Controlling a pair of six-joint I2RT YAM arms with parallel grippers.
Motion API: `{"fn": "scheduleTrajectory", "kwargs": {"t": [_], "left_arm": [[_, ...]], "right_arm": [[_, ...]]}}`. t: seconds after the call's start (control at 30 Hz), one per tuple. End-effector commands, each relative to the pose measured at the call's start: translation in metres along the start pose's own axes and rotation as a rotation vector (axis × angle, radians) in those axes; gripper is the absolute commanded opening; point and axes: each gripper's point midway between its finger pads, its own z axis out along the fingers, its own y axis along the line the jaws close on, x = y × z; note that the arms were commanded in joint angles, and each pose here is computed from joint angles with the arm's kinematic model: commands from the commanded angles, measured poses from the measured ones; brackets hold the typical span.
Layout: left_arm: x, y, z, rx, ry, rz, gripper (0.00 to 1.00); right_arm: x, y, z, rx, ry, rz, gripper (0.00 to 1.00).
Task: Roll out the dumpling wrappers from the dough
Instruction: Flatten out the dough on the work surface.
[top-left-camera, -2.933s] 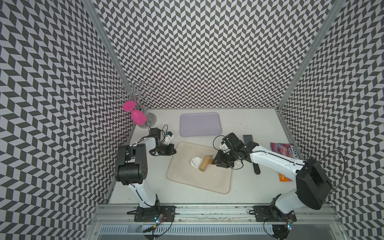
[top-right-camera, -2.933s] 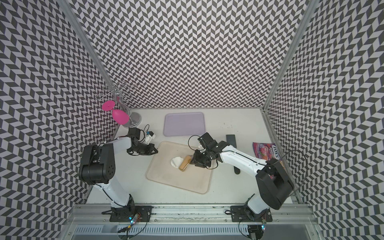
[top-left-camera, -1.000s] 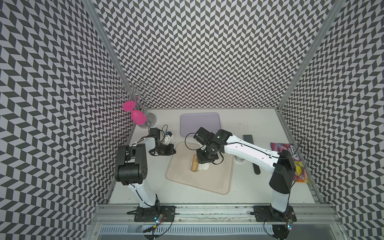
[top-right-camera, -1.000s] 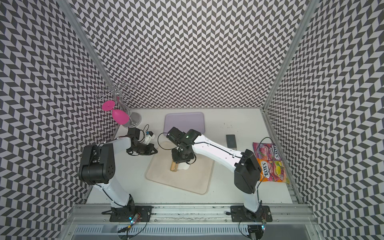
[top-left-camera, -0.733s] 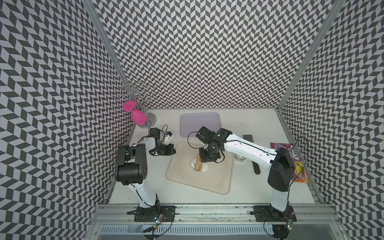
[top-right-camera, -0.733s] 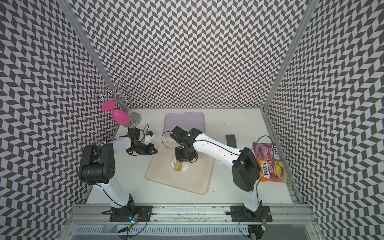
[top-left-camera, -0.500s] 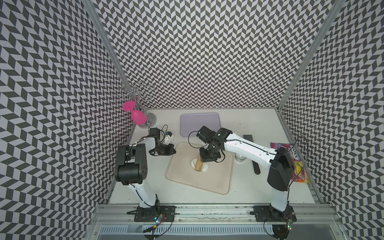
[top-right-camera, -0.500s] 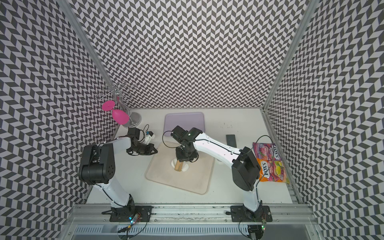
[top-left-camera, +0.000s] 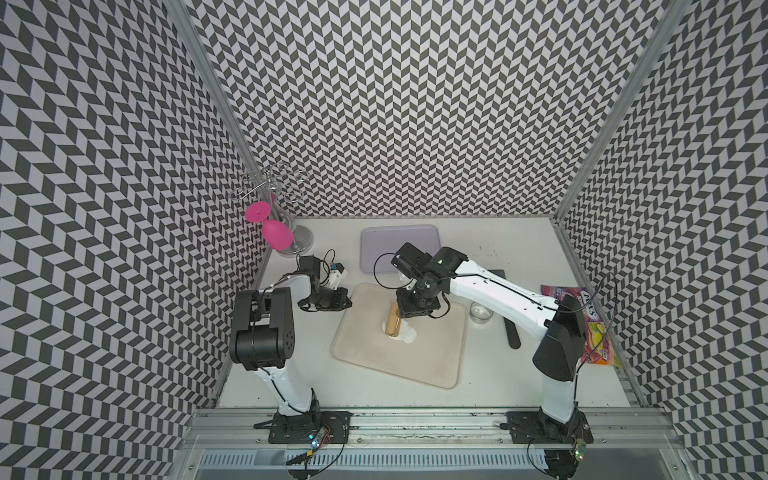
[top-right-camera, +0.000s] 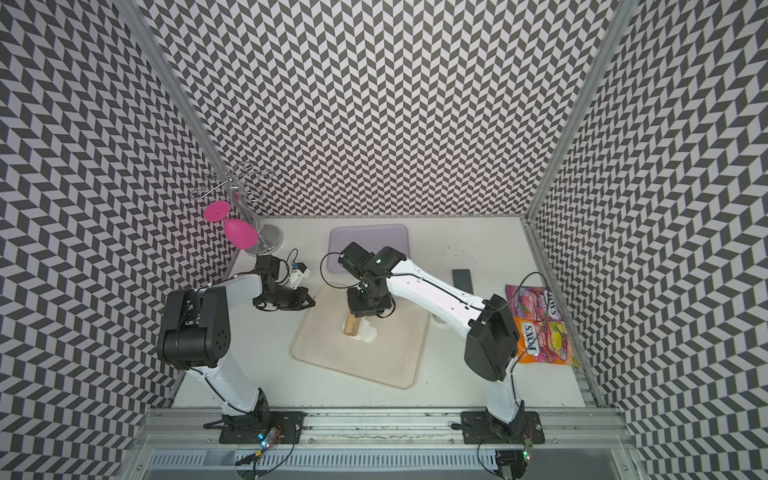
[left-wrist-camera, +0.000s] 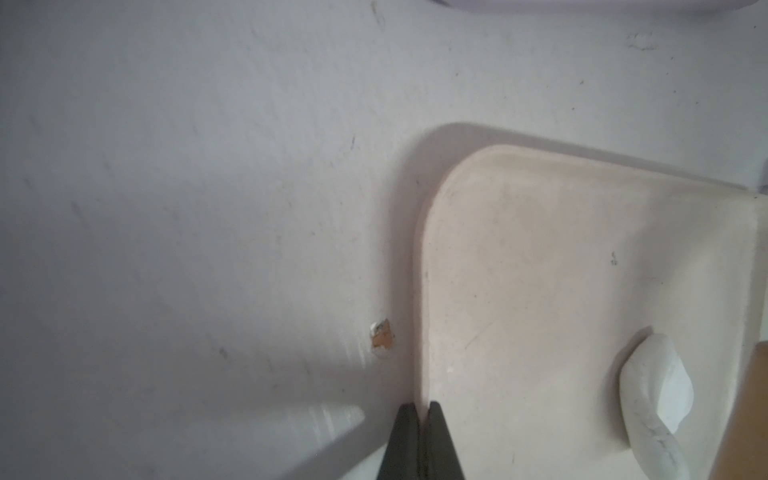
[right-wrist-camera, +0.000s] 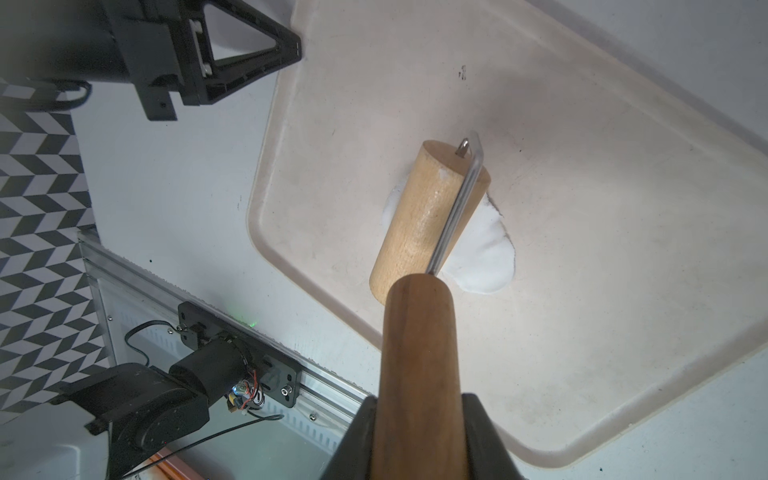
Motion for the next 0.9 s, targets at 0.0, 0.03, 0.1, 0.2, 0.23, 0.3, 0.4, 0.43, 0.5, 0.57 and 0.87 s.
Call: {"fn": "scheduleTrajectory", "kwargs": {"t": [0.0, 0.03, 0.1, 0.2, 0.23, 0.3, 0.4, 0.43, 0.5, 0.57, 0.87], "left_arm": [[0.011, 0.009, -0.001, -0.031, 0.029, -0.008, 0.00], [0.011, 0.009, -0.001, -0.032, 0.028, -0.007, 0.00], [0.010, 0.009, -0.001, -0.032, 0.028, -0.006, 0.00], [0.010, 0.008, -0.001, -0.032, 0.027, -0.006, 0.00], [0.011, 0.009, -0.001, -0.033, 0.028, -0.007, 0.00], [0.011, 0.009, -0.001, -0.033, 0.027, -0.006, 0.00], [0.011, 0.009, -0.001, -0.033, 0.028, -0.006, 0.00], [0.011, 0.009, -0.001, -0.033, 0.028, -0.006, 0.00], [0.011, 0.009, -0.001, -0.033, 0.028, -0.007, 0.00], [0.011, 0.009, -0.001, -0.033, 0.029, -0.007, 0.00], [0.011, 0.009, -0.001, -0.033, 0.028, -0.006, 0.00]], "right_arm": [[-0.004, 0.012, -0.003, -0.049, -0.016, -0.025, 0.00], [-0.005, 0.013, -0.001, -0.051, -0.015, -0.028, 0.00], [-0.007, 0.014, 0.003, -0.057, -0.014, -0.031, 0.00], [-0.010, 0.013, 0.010, -0.049, -0.009, -0.029, 0.00], [-0.010, 0.011, 0.013, -0.045, -0.003, -0.027, 0.00], [-0.010, 0.009, 0.020, -0.039, 0.010, -0.027, 0.00], [-0.011, 0.005, 0.027, -0.029, 0.018, -0.019, 0.00], [-0.011, 0.003, 0.030, -0.028, 0.021, -0.016, 0.00], [-0.010, -0.001, 0.036, -0.033, 0.034, -0.008, 0.00], [-0.012, -0.004, 0.042, -0.042, 0.035, -0.003, 0.00], [-0.003, -0.031, 0.062, 0.027, 0.086, 0.036, 0.00]]}}
